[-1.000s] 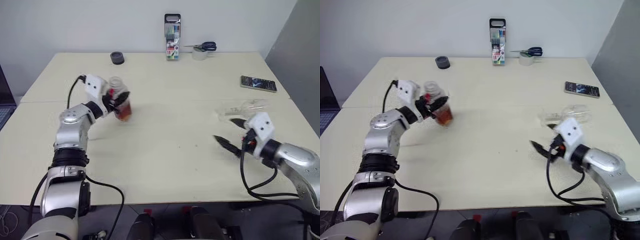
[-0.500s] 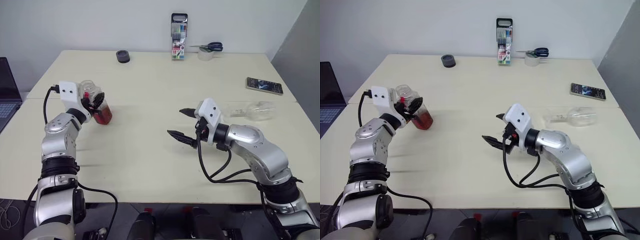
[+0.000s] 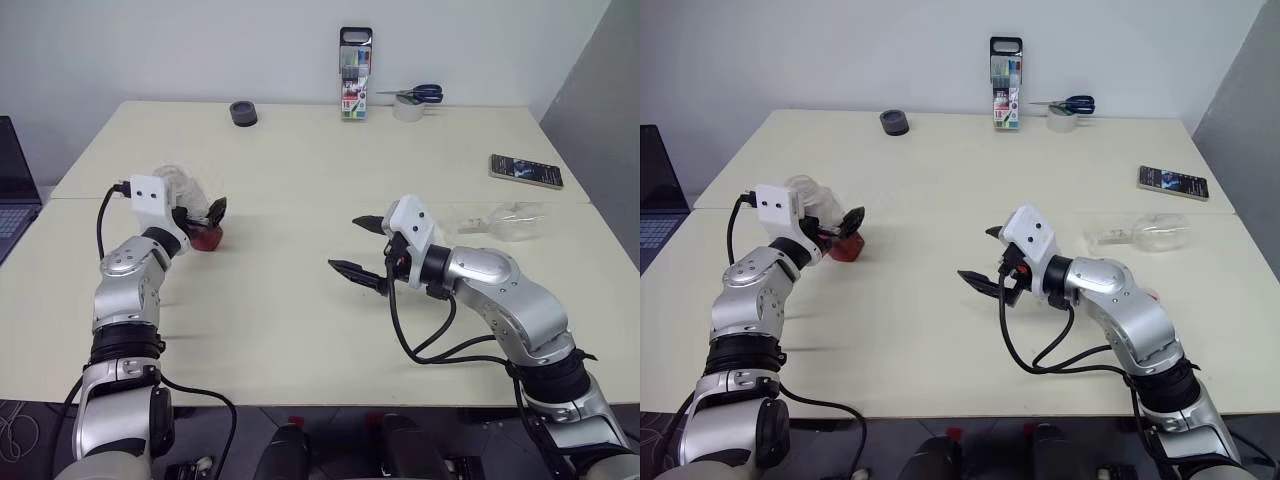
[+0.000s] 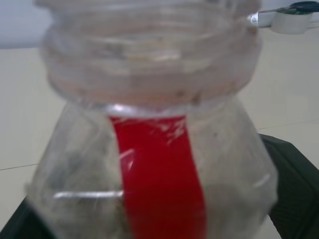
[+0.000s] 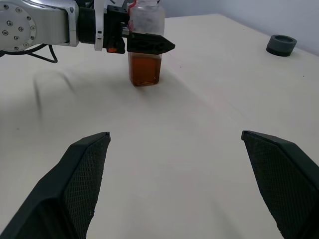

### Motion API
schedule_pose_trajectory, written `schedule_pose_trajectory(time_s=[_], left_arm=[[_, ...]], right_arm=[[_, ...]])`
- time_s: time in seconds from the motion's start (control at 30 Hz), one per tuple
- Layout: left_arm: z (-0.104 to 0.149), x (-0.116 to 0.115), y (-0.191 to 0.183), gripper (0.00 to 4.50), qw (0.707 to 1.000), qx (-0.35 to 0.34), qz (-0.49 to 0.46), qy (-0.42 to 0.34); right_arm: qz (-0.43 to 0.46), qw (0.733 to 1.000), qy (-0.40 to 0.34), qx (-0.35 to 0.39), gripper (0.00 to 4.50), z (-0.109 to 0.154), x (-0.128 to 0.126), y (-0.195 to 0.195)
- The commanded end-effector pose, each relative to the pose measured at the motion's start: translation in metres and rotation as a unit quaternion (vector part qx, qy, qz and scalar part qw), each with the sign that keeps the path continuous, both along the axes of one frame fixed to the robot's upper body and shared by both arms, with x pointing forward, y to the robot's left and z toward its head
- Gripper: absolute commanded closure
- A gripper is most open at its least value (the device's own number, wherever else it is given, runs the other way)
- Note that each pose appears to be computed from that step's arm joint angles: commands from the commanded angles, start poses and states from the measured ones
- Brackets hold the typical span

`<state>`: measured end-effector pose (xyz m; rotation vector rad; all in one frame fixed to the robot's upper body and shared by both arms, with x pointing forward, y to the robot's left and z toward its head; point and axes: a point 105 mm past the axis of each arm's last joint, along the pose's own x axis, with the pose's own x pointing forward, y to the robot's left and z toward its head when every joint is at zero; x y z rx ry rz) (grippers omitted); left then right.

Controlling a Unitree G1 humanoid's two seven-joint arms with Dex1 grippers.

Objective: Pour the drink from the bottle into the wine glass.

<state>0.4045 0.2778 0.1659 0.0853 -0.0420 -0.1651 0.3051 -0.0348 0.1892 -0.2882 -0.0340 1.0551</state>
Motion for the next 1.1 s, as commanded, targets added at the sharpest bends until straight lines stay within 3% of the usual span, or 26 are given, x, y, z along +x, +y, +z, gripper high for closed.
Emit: schedule_pose_trajectory(time_s=[0.03, 0.4, 0.57, 0.8, 0.9, 1.0, 1.1], left_arm=[[0.006, -0.001, 0.001, 0.04, 1.000, 0.016, 0.004, -0.019], [-0.016, -0.012, 0.016, 0.04, 0.999, 0.035, 0.031, -0.024], [-0.035, -0.029, 0.018, 0.04, 0.998, 0.051, 0.025, -0.015], [-0.039, -0.064, 0.020, 0.04, 0.996, 0.088, 0.015, -0.014], [-0.040, -0.081, -0.003, 0.04, 0.992, 0.112, -0.053, -0.009], [-0.045, -0.099, -0.042, 0.04, 0.974, 0.127, -0.189, 0.017], [-0.042, -0.102, -0.061, 0.04, 0.954, 0.129, -0.266, 0.038]], right_arm=[[0.010, 0.999, -0.031, 0.012, 0.00, 0.015, -0.007, 0.004], [-0.023, 0.999, -0.038, 0.014, 0.00, 0.002, -0.002, 0.000], [-0.069, 0.996, -0.051, -0.003, 0.00, -0.024, -0.005, -0.013], [-0.116, 0.992, -0.044, 0.002, 0.00, -0.031, -0.017, -0.038], [-0.166, 0.985, -0.009, 0.046, 0.00, -0.028, -0.020, -0.060], [-0.215, 0.970, 0.051, 0.101, 0.00, -0.030, -0.022, -0.081], [-0.270, 0.947, 0.092, 0.149, 0.00, -0.032, -0.020, -0.099]])
